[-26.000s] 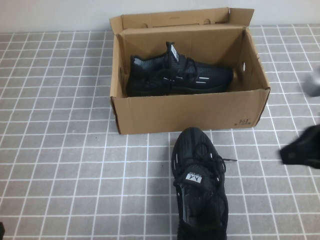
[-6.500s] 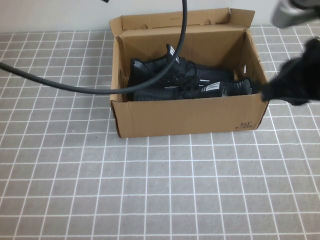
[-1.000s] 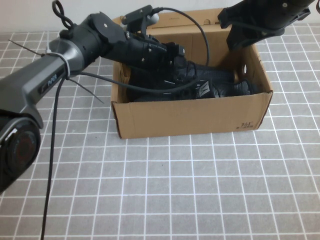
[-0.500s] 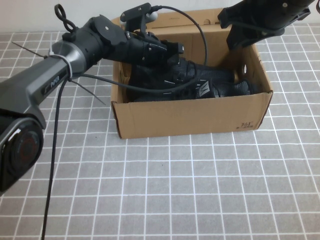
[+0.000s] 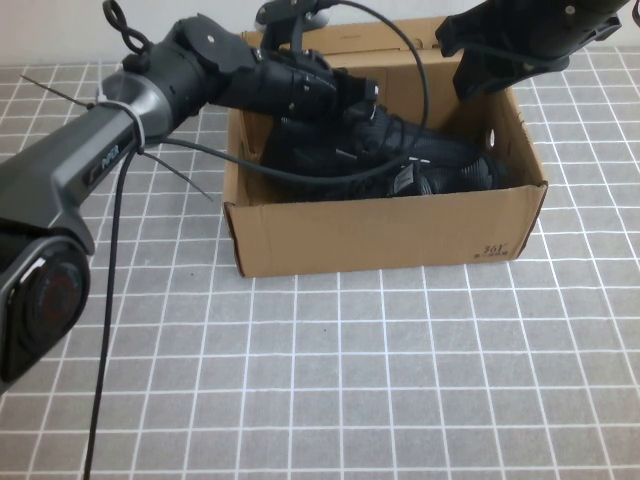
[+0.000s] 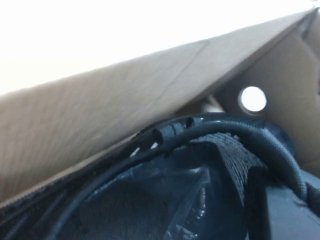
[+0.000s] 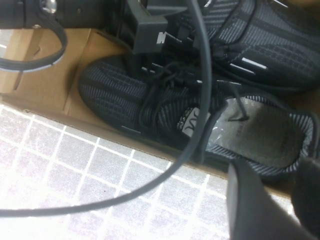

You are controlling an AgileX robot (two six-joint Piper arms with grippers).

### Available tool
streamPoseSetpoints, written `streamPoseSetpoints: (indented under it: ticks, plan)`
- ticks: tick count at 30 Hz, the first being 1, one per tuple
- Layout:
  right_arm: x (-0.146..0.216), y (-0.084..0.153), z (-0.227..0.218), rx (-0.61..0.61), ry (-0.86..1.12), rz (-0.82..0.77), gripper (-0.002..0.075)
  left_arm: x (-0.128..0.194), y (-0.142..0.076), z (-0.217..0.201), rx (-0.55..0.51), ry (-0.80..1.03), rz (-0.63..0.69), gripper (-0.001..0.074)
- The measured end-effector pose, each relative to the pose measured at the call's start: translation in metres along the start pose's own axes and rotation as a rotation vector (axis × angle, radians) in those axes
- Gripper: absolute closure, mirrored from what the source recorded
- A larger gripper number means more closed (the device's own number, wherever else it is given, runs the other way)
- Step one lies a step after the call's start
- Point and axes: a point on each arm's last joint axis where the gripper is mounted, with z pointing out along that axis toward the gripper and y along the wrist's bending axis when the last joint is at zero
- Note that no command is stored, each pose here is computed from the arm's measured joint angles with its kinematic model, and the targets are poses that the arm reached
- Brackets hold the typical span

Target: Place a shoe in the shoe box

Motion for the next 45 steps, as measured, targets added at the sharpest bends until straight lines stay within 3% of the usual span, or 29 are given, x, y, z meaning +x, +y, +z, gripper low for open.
streamPoseSetpoints:
  ticks: [13, 15, 22, 26, 30, 36, 39, 45]
  plan:
    - [0.000, 0.000, 0.000, 0.000, 0.000, 0.000, 0.0558, -0.001, -0.007, 0.001, 0.012, 0.024, 0.121, 0.0715]
    - [0.000, 0.000, 0.000, 0.000, 0.000, 0.000, 0.0559, 0.000, -0.007, 0.000, 0.013, 0.045, 0.140, 0.0657]
    - [0.000, 0.000, 0.000, -0.002, 0.000, 0.001, 0.0561, -0.007, -0.008, -0.012, 0.045, 0.094, 0.114, 0.0307]
    - [0.000, 0.000, 0.000, -0.003, 0.000, -0.007, 0.0561, -0.022, -0.005, -0.031, 0.056, 0.113, 0.073, 0.0265]
    - [0.001, 0.002, -0.008, -0.005, -0.015, -0.018, 0.0565, -0.039, -0.003, -0.062, 0.012, 0.184, 0.031, 0.0335]
    - [0.008, 0.010, -0.055, -0.015, -0.108, -0.040, 0.0629, -0.071, -0.009, -0.109, -0.161, 0.157, 0.127, 0.0666]
    - [0.022, 0.013, -0.080, -0.016, -0.136, -0.059, 0.0669, -0.081, -0.018, -0.130, -0.209, 0.131, 0.161, 0.0713]
    - [0.079, 0.010, -0.119, 0.012, -0.124, -0.077, 0.0702, -0.101, -0.049, -0.185, -0.267, 0.043, 0.220, 0.0732]
